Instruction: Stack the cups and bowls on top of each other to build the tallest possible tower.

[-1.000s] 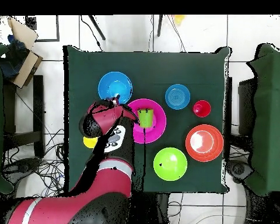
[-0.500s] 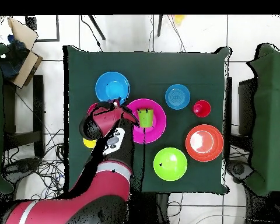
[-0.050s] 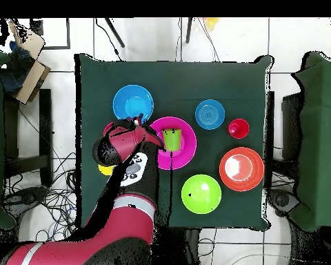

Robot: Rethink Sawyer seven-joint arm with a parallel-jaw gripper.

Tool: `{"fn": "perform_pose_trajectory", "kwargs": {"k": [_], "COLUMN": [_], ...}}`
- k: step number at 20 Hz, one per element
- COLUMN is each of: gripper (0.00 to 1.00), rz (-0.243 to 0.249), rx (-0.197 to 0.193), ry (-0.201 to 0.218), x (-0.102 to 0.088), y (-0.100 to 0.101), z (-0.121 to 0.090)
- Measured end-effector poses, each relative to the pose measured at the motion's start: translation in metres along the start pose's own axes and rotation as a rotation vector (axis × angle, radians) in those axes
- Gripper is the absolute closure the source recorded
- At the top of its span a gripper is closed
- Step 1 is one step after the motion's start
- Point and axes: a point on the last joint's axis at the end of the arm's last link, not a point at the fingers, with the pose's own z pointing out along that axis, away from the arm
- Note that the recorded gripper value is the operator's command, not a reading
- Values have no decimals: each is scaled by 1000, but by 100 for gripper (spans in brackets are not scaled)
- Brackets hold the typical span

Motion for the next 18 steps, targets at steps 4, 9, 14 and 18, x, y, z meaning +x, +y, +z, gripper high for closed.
{"fn": "perform_pose_trajectory", "kwargs": {"k": [4, 9, 14, 18], "gripper": [0, 0, 0, 0], "rz": [2, 7, 8, 6], "rx": [1, 3, 5, 5], "ry": [-5, -18, -32, -41], "x": [-3, -9, -17, -21], "y": [-1, -5, -6, -5], "z": [-3, -14, -22, -26]}}
